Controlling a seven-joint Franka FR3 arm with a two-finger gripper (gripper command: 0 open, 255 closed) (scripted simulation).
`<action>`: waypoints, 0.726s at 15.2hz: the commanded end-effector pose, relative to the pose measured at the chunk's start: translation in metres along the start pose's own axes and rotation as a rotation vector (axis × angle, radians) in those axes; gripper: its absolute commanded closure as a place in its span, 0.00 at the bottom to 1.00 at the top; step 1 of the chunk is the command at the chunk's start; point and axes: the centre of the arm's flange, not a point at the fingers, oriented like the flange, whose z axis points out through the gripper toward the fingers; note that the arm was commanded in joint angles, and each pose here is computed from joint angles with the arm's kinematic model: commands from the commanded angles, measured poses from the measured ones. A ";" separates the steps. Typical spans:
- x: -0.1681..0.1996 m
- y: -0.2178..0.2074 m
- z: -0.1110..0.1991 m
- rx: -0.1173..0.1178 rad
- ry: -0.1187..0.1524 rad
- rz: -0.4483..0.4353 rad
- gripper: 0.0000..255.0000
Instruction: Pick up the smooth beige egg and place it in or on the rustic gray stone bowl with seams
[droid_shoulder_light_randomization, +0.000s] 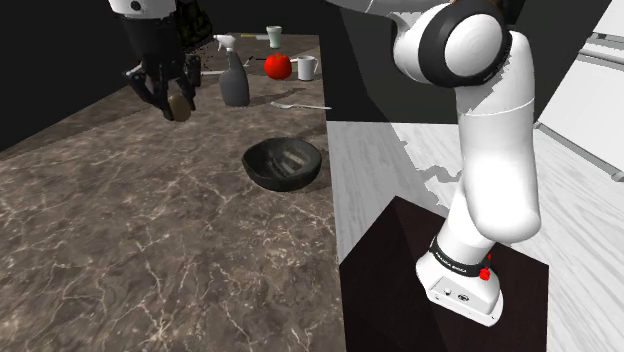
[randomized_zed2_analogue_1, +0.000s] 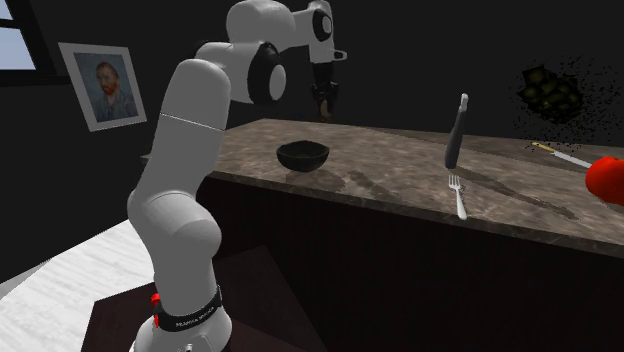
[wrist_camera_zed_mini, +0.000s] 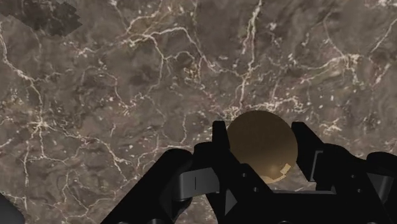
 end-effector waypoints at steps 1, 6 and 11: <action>-0.022 0.011 -0.002 0.000 0.001 0.000 1.00; -0.080 0.043 -0.004 0.000 0.001 0.000 1.00; -0.137 0.075 -0.007 0.000 0.001 0.000 1.00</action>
